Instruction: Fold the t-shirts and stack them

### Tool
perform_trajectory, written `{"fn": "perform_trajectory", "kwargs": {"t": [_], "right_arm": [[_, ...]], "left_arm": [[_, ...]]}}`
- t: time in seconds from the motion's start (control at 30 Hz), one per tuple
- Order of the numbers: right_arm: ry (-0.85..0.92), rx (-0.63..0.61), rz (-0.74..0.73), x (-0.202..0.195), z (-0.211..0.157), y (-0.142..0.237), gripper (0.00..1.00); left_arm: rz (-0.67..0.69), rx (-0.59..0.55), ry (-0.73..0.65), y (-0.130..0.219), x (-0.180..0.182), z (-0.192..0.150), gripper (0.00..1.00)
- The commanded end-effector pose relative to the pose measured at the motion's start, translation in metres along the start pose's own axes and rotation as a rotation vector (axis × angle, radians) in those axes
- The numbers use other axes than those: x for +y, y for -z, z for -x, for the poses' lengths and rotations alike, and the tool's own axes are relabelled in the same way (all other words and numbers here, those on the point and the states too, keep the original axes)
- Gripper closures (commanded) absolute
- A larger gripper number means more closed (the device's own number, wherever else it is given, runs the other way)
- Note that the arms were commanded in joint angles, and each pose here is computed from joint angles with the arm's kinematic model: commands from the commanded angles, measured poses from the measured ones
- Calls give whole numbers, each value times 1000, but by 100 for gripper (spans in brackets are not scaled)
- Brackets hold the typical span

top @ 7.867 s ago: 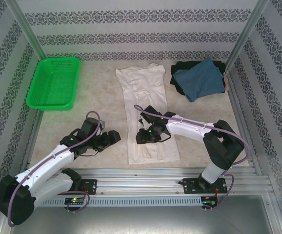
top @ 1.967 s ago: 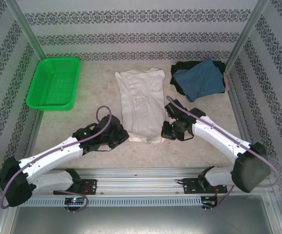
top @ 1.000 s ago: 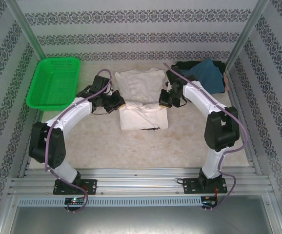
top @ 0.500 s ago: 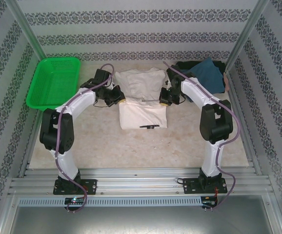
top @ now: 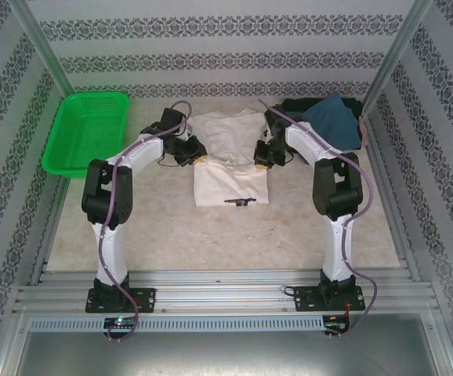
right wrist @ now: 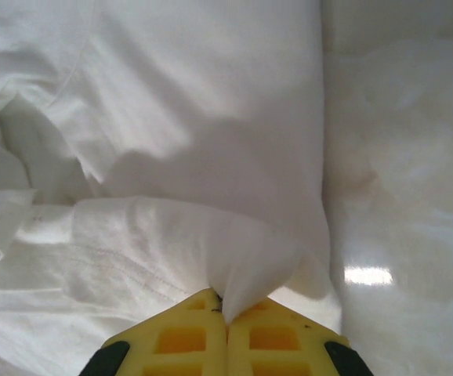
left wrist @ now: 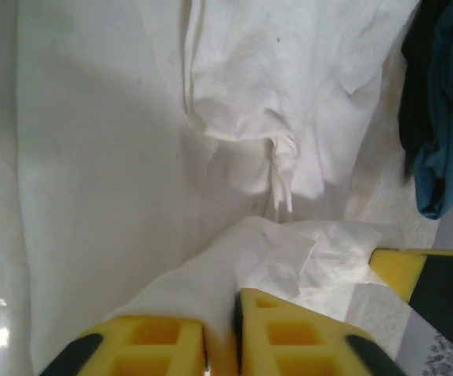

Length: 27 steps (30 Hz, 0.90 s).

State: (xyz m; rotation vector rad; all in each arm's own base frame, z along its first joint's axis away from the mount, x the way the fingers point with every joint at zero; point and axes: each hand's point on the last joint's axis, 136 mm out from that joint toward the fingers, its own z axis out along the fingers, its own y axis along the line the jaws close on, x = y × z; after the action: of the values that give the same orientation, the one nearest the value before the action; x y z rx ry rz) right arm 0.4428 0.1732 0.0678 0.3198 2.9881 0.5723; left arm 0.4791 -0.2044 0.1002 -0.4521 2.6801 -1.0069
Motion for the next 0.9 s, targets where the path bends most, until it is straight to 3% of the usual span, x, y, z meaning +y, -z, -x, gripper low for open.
{"fn": "perform_trajectory", "kwargs": {"t": [0.0, 0.07, 0.17, 0.27, 0.37, 0.47, 0.63, 0.7, 0.87], "right_arm": [[-25, -14, 31, -3, 22, -3, 89], [-68, -50, 98, 3, 41, 1, 72], [-92, -142, 228, 21, 75, 29, 59], [-64, -235, 246, 29, 91, 70, 58], [-23, -273, 261, 34, 79, 99, 56], [-3, -270, 229, 26, 45, 109, 52], [-21, -208, 229, 2, -32, 92, 39], [-27, -173, 264, -3, -62, 75, 35], [-46, -98, 330, -12, -102, 38, 34]], "left_arm": [[-61, -57, 4, 3, -8, 32, 72], [-122, -101, 10, 9, -25, 51, 66], [-178, -152, -23, 26, -60, 76, 56], [-190, -195, -57, 52, -84, 89, 49], [-183, -221, -104, 79, -97, 85, 43], [-137, -193, -119, 97, -87, 57, 40], [-81, -137, -50, 111, -35, -27, 36], [-70, -96, 1, 106, -7, -68, 34], [-118, -50, 114, 79, 25, -121, 34]]}}
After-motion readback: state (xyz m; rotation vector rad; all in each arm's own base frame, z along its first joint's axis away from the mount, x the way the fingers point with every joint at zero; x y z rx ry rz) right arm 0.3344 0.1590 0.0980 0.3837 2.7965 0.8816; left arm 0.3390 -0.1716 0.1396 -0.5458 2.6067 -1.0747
